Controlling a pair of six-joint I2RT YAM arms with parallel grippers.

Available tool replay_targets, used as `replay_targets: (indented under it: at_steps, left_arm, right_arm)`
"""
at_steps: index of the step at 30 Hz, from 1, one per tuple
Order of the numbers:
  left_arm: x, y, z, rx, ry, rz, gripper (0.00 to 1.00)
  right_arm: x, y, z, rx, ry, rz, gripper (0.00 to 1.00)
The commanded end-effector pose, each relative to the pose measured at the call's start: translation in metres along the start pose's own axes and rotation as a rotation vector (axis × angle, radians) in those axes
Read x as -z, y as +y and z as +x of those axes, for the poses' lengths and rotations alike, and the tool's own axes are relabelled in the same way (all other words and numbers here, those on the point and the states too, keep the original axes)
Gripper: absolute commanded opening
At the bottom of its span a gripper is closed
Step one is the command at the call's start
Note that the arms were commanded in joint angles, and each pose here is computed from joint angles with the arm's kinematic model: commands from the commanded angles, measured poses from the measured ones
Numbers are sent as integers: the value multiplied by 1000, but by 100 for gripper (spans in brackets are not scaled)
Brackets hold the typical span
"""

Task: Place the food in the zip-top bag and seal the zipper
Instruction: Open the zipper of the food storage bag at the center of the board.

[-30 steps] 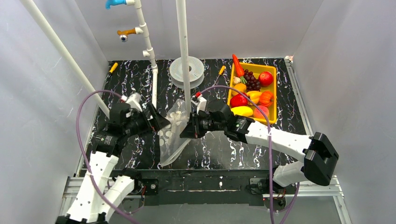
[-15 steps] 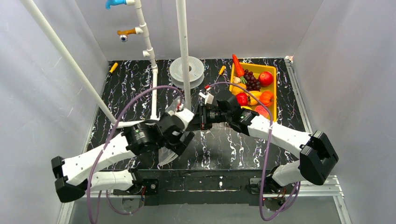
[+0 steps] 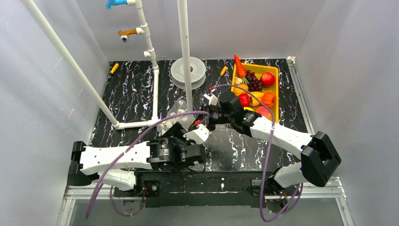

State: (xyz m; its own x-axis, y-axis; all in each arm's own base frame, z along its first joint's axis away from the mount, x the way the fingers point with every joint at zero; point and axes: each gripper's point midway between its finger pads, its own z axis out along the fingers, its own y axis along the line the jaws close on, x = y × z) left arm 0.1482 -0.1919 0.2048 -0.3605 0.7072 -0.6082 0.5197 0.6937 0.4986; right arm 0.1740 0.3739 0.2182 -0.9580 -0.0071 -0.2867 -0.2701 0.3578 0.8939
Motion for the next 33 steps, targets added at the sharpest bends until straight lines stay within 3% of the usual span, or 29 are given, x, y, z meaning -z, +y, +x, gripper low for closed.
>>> replay_targets:
  at_steps: [1, 18, 26, 32, 33]
  left_arm:
    - [9, 12, -2, 28, -28, -90, 95]
    - [-5, -6, 14, -10, 25, -88, 91]
    - [-8, -14, 24, -10, 58, -63, 71]
    - [-3, -8, 24, 9, 60, -65, 26]
    - [-1, -8, 24, 21, 61, -56, 23]
  right_arm:
    - [5, 13, -7, 11, -39, -43, 20]
    - [1, 22, -7, -1, -19, -68, 22]
    - [1, 24, -4, -5, -10, -79, 22]
    - [-2, 19, -3, 63, 6, -20, 26]
    - [-3, 17, -2, 76, 13, -2, 28]
